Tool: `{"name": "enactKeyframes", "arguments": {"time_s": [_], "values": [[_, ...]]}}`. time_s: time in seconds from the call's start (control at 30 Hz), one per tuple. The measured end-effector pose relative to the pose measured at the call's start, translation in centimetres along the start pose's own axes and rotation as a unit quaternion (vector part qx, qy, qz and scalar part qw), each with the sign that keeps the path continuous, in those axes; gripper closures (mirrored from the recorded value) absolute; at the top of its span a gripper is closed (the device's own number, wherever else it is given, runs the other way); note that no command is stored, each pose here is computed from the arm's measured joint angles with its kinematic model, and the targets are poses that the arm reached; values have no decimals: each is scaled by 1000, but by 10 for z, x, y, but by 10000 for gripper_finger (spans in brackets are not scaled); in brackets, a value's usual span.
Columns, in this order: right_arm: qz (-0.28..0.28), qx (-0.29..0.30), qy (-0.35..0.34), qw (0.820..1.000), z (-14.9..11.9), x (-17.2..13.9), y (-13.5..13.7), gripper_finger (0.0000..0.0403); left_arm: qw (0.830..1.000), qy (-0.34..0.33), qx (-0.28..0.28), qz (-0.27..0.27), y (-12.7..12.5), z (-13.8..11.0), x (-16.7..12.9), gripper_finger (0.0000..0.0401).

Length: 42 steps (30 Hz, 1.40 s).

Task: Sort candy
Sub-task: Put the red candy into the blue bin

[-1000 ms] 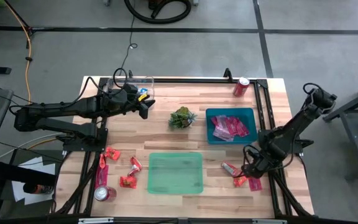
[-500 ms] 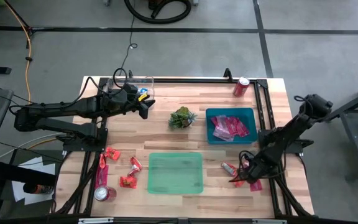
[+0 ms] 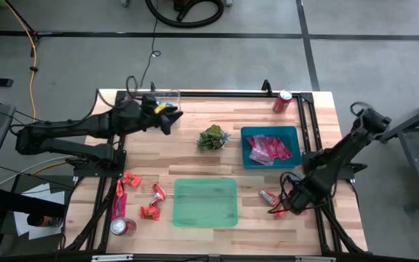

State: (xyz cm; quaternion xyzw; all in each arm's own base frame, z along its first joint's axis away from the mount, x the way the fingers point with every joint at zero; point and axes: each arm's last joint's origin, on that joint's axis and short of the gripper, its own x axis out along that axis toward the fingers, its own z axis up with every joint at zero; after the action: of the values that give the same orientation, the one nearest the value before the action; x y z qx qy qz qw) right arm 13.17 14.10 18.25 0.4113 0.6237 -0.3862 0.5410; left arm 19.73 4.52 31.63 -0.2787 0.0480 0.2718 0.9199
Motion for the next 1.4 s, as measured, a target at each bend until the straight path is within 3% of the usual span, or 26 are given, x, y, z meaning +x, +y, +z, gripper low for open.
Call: {"name": "enactKeyframes", "arguments": {"time_s": [0.1,0.17,0.33,0.47,0.63,0.73,0.9,0.97,1.17,1.4], "values": [[21,-7,-84,996,6,-40,-6,397,999,-34,21,-21,-3,8,-4,201],[68,-7,-149,987,10,-67,-9,396,998,-48,34,-24,-4,11,-5,201],[182,-19,-317,931,29,-108,-19,399,998,-45,39,-27,-5,10,-5,201],[218,-54,-386,895,46,-116,-17,401,998,-34,37,-46,-6,10,-5,201],[218,-153,-438,859,75,-107,4,401,997,-19,28,-69,-7,9,-5,201],[261,-222,-464,816,100,-107,23,402,997,-18,27,-71,-7,8,-5,201],[377,-296,-531,699,145,-119,41,402,996,-23,25,-77,-8,10,-5,201],[386,-301,-564,666,159,-124,39,402,995,-24,24,-91,-9,11,-5,201],[410,-310,-574,638,182,-132,30,402,993,-11,27,-117,-11,10,-6,201],[420,-332,-567,626,183,-133,29,402,987,4,56,-148,-15,7,-7,201]]}}
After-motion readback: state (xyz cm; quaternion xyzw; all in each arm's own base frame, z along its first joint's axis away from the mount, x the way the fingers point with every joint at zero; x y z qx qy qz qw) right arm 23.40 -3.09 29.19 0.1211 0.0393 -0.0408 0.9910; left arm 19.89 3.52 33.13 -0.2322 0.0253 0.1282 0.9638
